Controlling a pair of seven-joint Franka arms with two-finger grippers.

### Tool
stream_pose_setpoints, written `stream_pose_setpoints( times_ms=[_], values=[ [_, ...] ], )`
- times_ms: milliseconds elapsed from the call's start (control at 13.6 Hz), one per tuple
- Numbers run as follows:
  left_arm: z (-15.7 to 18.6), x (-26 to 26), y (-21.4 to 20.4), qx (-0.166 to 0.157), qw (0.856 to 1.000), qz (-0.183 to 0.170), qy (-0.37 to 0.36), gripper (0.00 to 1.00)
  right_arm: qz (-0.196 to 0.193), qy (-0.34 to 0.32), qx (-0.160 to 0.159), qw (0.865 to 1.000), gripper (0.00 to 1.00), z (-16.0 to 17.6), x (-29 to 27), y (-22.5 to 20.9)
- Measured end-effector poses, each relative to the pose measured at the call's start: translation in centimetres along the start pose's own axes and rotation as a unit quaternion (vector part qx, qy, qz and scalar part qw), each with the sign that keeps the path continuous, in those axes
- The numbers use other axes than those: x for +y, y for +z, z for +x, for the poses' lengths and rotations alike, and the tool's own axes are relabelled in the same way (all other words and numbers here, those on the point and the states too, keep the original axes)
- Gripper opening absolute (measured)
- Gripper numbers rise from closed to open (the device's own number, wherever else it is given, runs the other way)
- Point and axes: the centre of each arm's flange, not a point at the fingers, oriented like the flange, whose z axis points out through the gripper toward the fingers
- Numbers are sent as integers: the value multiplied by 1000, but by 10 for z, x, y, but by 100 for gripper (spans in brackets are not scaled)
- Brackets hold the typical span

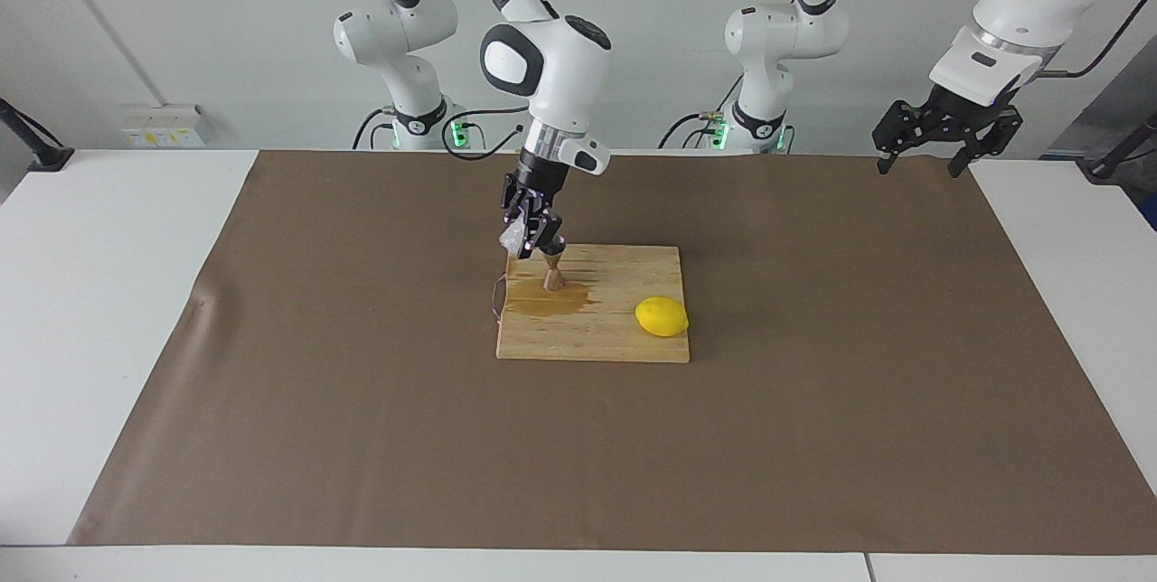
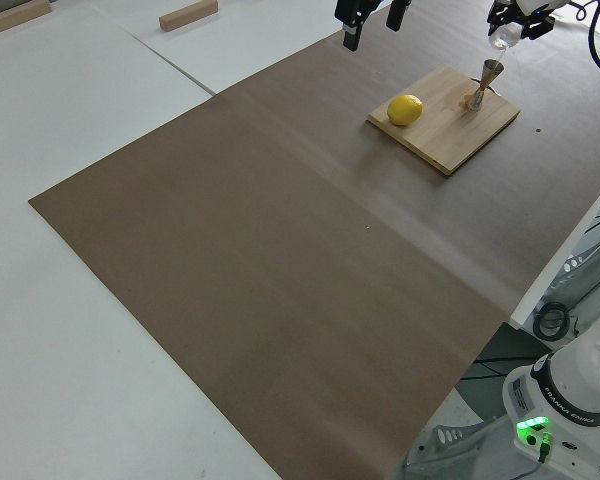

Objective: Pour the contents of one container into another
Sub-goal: 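Tilt the white cup over the jigger with the right gripper, then hold the white cup tilted above the jigger to pour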

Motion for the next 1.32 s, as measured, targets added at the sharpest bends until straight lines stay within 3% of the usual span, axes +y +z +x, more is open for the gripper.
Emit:
stream_pose_setpoints(
  times_ms=[1324],
  values=[
    [0,0,0,0,1000,0,0,100,-15,-34,-45,998,51,27,-7,14]
  ],
)
